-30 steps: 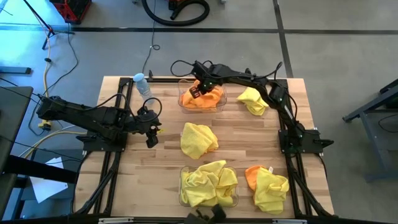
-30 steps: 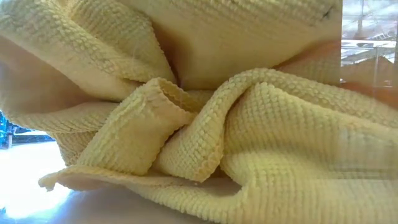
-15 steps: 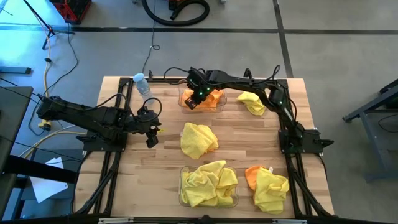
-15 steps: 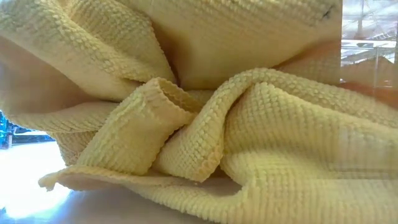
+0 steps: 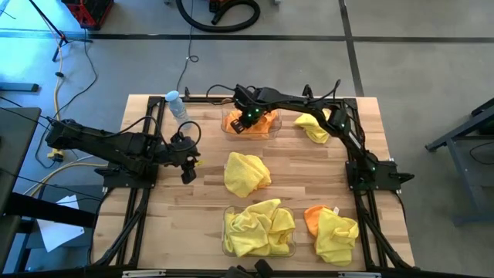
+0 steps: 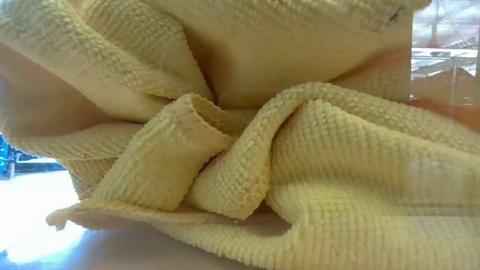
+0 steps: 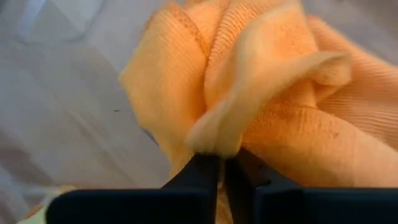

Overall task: Sort microfiber towel by color & place in baskets
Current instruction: Put the orange microfiber towel into the top transparent bin, then put the yellow microfiber towel into the bottom transparent bin

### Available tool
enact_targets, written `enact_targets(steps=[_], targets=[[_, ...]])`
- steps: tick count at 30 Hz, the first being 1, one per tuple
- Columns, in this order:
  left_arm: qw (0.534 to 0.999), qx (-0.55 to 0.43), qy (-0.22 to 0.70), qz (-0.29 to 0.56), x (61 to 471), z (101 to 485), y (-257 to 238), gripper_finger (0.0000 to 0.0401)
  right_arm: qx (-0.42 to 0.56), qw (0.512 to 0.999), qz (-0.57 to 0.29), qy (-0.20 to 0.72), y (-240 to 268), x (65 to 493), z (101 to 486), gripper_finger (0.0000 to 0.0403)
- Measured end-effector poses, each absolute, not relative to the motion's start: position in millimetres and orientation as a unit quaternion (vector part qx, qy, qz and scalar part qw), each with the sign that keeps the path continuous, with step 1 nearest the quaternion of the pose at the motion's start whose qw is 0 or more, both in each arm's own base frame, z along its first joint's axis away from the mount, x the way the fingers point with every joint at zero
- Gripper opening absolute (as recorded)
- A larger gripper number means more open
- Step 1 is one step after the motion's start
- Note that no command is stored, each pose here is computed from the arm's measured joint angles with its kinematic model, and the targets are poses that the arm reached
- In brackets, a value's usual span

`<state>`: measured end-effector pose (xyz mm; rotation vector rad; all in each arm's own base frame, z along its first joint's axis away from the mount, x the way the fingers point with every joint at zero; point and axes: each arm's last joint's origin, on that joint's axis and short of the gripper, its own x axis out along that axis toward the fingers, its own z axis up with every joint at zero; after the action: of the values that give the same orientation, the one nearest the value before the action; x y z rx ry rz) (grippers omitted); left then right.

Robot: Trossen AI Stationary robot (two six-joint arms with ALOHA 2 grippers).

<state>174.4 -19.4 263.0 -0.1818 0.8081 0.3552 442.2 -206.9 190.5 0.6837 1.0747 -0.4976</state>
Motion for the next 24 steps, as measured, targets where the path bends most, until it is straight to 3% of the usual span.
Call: enact_targets(steps=[12,19,24], targets=[[0.900,-0.086,0.388,0.177,174,263,-19,0.0128,0.322,0.775,-0.237,0.489,-199,419,243,0.0130],[0.900,-0.085,0.388,0.177,174,263,-19,0.0128,0.275,0.795,-0.229,0.489,-168,411,278,0.0137],[0.901,-0.085,0.386,0.180,175,263,-19,0.0128,0.262,0.810,-0.201,0.485,-136,401,273,0.0138]])
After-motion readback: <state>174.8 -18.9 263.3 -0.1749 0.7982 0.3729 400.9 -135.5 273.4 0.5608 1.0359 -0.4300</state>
